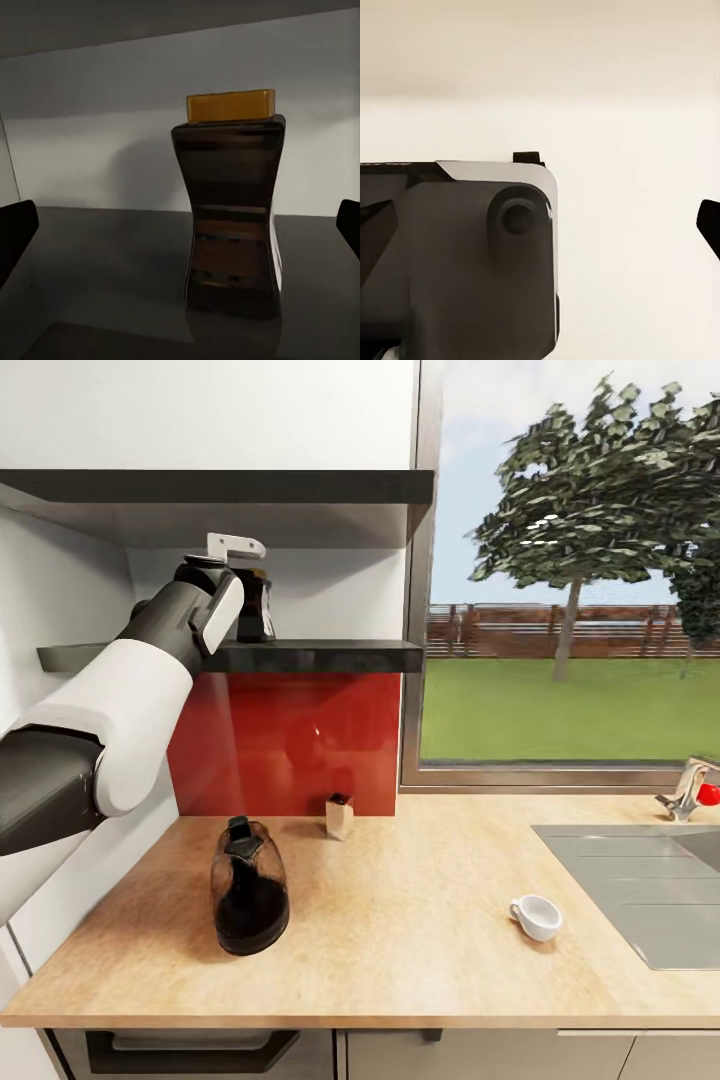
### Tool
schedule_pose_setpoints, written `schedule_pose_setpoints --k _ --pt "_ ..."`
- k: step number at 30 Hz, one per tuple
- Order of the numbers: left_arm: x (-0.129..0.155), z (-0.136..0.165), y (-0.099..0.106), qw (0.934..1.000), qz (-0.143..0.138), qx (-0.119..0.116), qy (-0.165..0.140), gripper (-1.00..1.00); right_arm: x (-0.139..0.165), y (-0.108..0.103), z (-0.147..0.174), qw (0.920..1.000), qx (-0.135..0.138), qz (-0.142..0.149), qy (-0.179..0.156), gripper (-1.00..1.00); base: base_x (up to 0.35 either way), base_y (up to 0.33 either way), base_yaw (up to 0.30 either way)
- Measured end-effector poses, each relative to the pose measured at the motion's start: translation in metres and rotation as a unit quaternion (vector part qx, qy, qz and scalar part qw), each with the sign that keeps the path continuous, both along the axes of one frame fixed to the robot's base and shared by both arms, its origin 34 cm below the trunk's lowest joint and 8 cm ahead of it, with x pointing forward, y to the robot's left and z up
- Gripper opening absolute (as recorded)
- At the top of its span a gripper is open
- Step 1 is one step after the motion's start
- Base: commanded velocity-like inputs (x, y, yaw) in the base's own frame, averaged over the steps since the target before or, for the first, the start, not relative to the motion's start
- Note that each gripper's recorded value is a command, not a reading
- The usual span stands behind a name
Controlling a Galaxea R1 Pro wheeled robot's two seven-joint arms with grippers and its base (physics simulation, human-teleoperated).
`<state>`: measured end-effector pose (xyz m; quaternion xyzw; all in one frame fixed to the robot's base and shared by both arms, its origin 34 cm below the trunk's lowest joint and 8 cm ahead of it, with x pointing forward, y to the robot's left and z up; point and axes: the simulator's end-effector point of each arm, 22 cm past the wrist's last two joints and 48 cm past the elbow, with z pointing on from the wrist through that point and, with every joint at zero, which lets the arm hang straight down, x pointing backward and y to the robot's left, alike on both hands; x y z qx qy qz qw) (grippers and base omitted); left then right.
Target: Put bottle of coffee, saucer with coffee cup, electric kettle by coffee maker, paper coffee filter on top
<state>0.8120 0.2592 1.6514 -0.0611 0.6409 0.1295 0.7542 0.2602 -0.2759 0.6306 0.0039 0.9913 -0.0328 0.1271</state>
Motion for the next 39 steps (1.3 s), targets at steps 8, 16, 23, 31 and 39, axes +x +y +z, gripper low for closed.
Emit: schedule_pose_setpoints --k 8,16,23,31,39 --pt "0.0 0.0 0.0 1.0 0.0 0.0 0.0 1.0 0.0 0.0 0.0 1.0 0.0 0.0 0.0 1.0 0.057 0.0 0.0" --pt "0.0 -0.001 0.0 1.0 0.0 -0.001 0.0 1.0 -0.001 0.0 0.0 1.0 0.0 0.0 0.001 1.0 0.13 0.0 0.0" --pt "0.007 -0.019 -0.005 0.9996 -0.015 -0.019 0.013 1.0 -0.001 0.0 0.0 1.0 0.0 0.0 0.001 1.0 0.011 0.0 0.0" --pt "0.01 -0.027 -0.008 0.9991 -0.024 -0.031 0.018 1.0 -0.007 0.0 -0.001 1.0 0.0 -0.001 0.004 1.0 0.106 0.0 0.0" --pt "0.01 -0.028 -0.006 0.9991 -0.022 -0.031 0.017 1.0 -0.007 0.0 -0.001 1.0 -0.001 -0.001 0.005 1.0 0.062 0.0 0.0"
